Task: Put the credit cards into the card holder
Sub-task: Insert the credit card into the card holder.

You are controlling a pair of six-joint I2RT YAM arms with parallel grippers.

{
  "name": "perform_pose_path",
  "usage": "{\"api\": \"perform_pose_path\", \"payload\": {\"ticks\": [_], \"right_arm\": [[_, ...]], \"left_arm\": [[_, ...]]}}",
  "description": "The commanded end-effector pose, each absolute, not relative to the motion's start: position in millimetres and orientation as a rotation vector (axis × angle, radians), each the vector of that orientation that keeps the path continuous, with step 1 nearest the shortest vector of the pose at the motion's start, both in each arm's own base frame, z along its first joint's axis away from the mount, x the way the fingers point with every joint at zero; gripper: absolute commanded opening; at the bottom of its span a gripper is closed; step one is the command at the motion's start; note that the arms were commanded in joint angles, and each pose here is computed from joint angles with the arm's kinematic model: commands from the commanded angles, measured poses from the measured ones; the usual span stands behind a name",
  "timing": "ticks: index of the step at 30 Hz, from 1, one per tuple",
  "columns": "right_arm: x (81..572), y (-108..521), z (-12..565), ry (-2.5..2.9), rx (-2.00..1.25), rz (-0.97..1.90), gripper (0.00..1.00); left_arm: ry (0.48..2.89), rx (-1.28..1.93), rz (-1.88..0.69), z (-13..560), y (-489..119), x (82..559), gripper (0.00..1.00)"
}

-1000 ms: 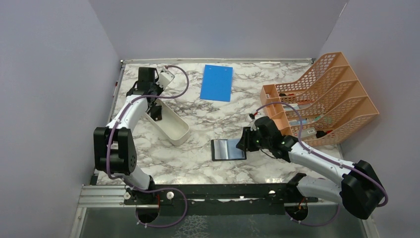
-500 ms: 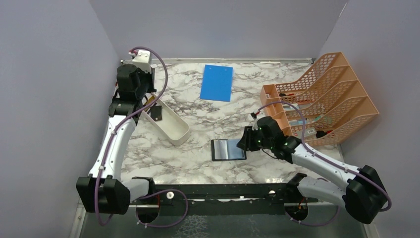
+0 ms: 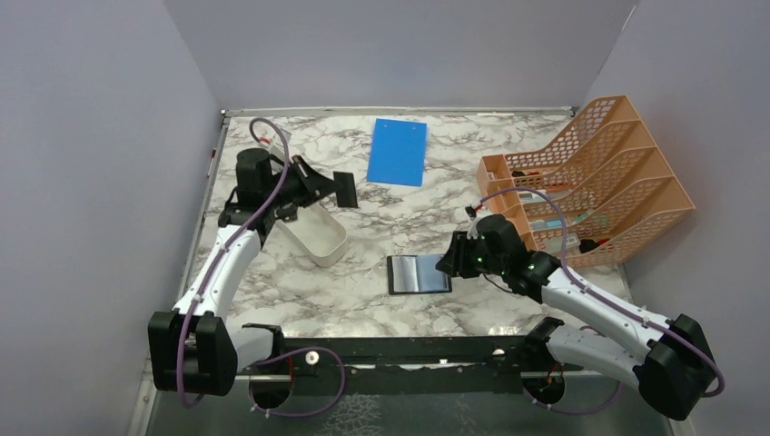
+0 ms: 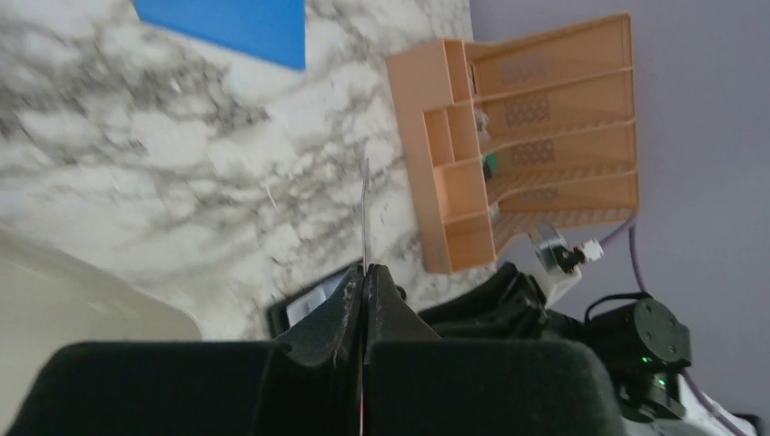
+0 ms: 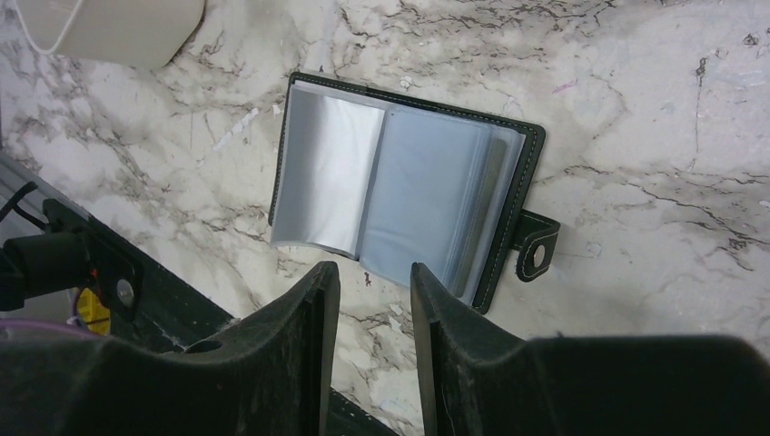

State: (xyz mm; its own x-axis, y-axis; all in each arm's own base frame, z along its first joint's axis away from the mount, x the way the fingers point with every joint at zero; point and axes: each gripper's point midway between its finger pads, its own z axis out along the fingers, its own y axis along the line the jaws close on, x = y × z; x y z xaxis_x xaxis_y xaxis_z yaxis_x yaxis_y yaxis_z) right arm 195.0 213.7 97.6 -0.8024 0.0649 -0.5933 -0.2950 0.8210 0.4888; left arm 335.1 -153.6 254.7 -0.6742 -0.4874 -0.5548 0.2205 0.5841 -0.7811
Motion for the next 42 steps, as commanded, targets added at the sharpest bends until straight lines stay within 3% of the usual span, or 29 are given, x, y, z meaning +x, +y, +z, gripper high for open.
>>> {"api": "perform_pose_path", "payload": {"ticks": [1,18,24,42], "right_arm": [[193.7,217.2,106.2,2.389,-0.133,0.809,0.4],[201.3,222.4,94.5,2.403,-0.099,0.804,0.37],[211.2,217.3,73.6,2.451,-0.094,0.696,0.31],[212.6,204.8,34.5,2.519,-0.056,0.574,0.3]], "left_arm": [[2.015,-0.227,-1.455,262.7,-193.8,293.3,0.0],[2.178,-0.261,-1.512,168.4,-257.0,233.6,0.0],[2.267,-0.194,-1.463,137.8,-285.1,226.5,0.0],[2.354,-0.178,-1.403,74.0,-314.3,225.7,0.0]]}}
